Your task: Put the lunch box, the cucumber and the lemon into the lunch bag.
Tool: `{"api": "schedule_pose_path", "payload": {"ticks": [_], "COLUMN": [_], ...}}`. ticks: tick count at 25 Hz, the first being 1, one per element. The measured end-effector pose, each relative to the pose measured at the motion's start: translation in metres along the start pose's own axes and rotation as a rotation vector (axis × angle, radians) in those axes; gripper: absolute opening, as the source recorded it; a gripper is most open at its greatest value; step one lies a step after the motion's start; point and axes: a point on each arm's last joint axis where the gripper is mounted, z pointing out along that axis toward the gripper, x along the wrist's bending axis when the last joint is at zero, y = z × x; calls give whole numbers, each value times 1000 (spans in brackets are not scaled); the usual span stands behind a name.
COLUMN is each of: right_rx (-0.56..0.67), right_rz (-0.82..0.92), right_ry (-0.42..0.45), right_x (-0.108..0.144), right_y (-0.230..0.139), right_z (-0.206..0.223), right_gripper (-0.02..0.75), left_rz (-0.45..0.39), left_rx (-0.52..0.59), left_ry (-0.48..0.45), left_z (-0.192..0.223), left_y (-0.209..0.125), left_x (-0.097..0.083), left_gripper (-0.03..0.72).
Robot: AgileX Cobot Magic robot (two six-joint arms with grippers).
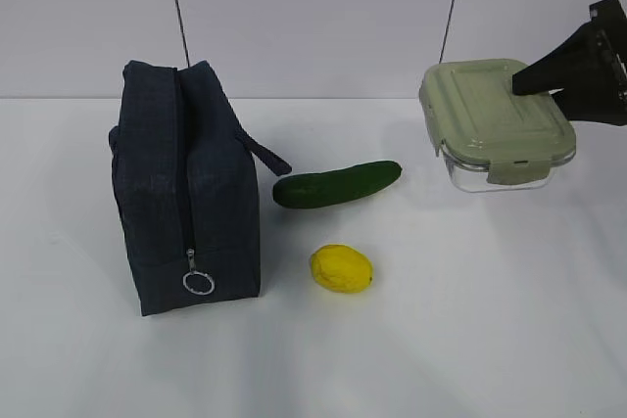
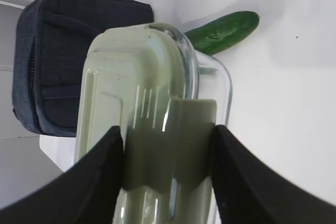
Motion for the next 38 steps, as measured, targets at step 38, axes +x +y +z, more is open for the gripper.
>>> {"api": "schedule_pose_path", "payload": {"ticks": [38], "right_rx": [40], "right_rz": [-31], "right_ry": [24], "right_x": [19], "right_y": [-4], "right_z": [10], "right_gripper": [398], "left_rz": [-467], "left_rx": [73], "left_ry": [-300], "left_z": [61], "left_y": [86], "left_x": [-12], "left_gripper": [465]}}
